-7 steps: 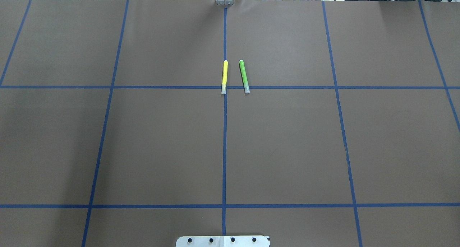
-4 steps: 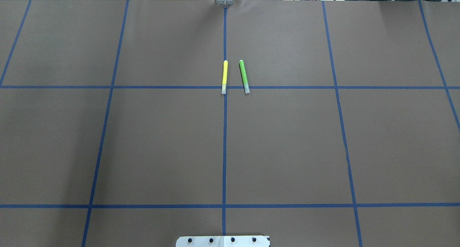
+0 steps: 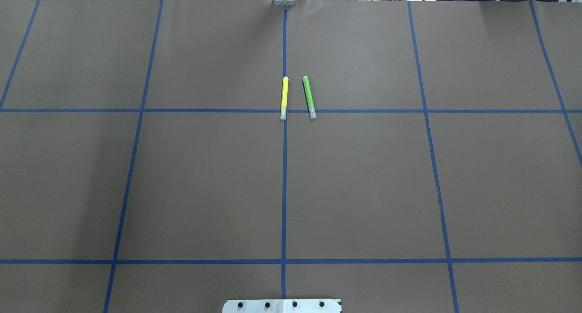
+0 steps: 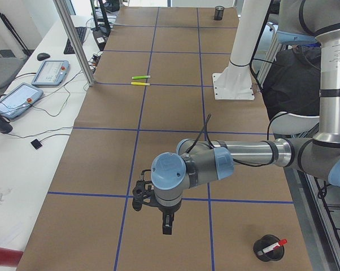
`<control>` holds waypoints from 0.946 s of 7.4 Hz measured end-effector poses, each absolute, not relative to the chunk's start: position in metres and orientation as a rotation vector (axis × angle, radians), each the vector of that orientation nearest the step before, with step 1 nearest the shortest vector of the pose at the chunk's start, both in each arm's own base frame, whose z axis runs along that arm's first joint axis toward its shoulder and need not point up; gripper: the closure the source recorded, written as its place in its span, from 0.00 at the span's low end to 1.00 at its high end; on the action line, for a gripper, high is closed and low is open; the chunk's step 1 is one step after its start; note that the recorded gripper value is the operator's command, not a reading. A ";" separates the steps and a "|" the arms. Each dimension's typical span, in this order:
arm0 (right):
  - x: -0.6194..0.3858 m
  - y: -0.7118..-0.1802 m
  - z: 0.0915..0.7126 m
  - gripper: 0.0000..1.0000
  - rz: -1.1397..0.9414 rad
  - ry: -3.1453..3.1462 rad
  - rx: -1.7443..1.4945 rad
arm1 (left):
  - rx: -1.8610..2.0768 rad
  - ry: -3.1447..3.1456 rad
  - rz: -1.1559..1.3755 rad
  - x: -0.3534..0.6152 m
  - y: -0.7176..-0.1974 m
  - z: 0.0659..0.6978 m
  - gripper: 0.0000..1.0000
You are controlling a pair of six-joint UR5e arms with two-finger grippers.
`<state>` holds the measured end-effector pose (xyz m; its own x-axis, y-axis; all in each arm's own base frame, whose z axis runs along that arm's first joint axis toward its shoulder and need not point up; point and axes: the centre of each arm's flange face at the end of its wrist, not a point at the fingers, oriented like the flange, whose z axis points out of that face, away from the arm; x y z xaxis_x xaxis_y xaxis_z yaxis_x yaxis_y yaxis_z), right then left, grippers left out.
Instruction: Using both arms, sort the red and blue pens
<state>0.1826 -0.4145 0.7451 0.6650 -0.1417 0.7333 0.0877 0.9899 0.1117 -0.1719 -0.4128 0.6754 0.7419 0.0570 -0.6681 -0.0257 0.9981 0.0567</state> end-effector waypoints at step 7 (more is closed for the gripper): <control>0.095 -0.527 0.655 0.00 -0.121 -0.786 0.033 | 0.099 0.730 -0.034 -0.037 -0.536 0.631 0.00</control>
